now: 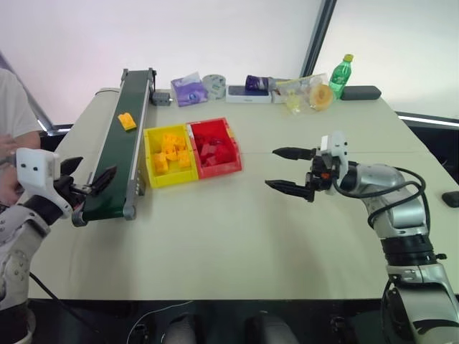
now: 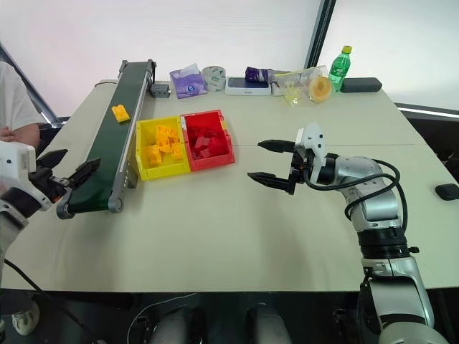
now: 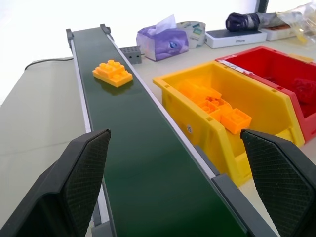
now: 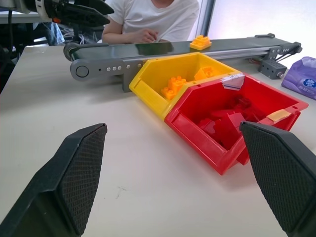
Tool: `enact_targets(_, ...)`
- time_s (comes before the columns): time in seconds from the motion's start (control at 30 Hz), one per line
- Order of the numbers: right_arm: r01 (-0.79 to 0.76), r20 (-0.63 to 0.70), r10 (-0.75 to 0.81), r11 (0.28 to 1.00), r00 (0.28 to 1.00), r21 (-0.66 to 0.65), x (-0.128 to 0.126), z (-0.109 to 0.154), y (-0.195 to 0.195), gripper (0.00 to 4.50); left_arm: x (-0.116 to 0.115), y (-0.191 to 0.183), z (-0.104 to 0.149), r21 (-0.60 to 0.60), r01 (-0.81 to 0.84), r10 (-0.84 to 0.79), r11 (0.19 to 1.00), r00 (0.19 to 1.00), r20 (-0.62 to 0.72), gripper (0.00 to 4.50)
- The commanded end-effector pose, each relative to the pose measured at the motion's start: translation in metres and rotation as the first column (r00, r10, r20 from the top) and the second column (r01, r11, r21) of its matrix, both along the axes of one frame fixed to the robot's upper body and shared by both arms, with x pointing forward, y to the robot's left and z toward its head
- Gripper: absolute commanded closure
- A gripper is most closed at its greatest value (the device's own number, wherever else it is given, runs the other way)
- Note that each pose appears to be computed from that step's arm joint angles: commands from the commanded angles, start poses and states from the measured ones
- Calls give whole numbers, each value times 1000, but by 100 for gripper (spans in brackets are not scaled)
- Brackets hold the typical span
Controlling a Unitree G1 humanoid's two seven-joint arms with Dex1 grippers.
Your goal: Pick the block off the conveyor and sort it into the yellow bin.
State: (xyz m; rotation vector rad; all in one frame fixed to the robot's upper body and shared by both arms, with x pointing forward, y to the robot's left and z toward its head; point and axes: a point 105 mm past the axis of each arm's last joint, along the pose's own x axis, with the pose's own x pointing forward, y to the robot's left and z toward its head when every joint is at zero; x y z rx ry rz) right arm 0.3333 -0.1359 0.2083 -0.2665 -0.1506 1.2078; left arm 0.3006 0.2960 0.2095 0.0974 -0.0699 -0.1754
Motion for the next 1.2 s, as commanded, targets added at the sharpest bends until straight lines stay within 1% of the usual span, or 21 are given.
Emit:
enact_targets(0.03,-15,62,14,1000,998,5,0,15,2,0,8,-1,18,-9,-102,102,995,993,60,5)
enact_targets(0.1,-18,63,18,1000,998,5,0,16,4,0,17,2,22,-19,-206,207,978,976,69,5)
enact_targets(0.2,-24,66,24,1000,998,1,0,17,4,0,27,7,23,-91,-343,348,935,936,46,5)
enact_targets(0.27,-31,68,31,1000,997,1,1,19,5,0,33,4,20,-124,-391,396,912,918,15,5)
enact_targets(0.4,-47,72,47,999,996,-4,1,23,8,0,44,-5,16,-101,-462,463,881,886,-16,5)
enact_targets(0.43,-47,74,47,999,996,-6,2,23,8,0,48,-8,15,-120,-467,467,876,884,-29,5)
enact_targets(0.57,-49,73,49,999,996,-1,2,23,11,0,61,-20,7,-109,-478,474,872,878,-62,5)
enact_targets(0.67,-45,73,45,999,996,-1,2,22,10,0,62,-17,4,-80,-530,526,844,848,-71,5)
enact_targets(0.73,-44,73,44,999,996,-2,1,22,10,0,65,-19,1,-88,-529,523,844,848,-85,5)
enact_targets(0.87,-41,71,41,999,997,1,0,22,11,0,71,-21,-5,-61,-539,531,840,841,-108,5)
enact_targets(1.03,-37,70,37,999,997,6,0,21,11,0,77,-28,-14,-92,-517,500,851,851,-158,5)
enact_targets(1.2,-35,71,34,999,997,9,1,21,11,0,78,-33,-29,-85,-506,478,858,848,-230,5)
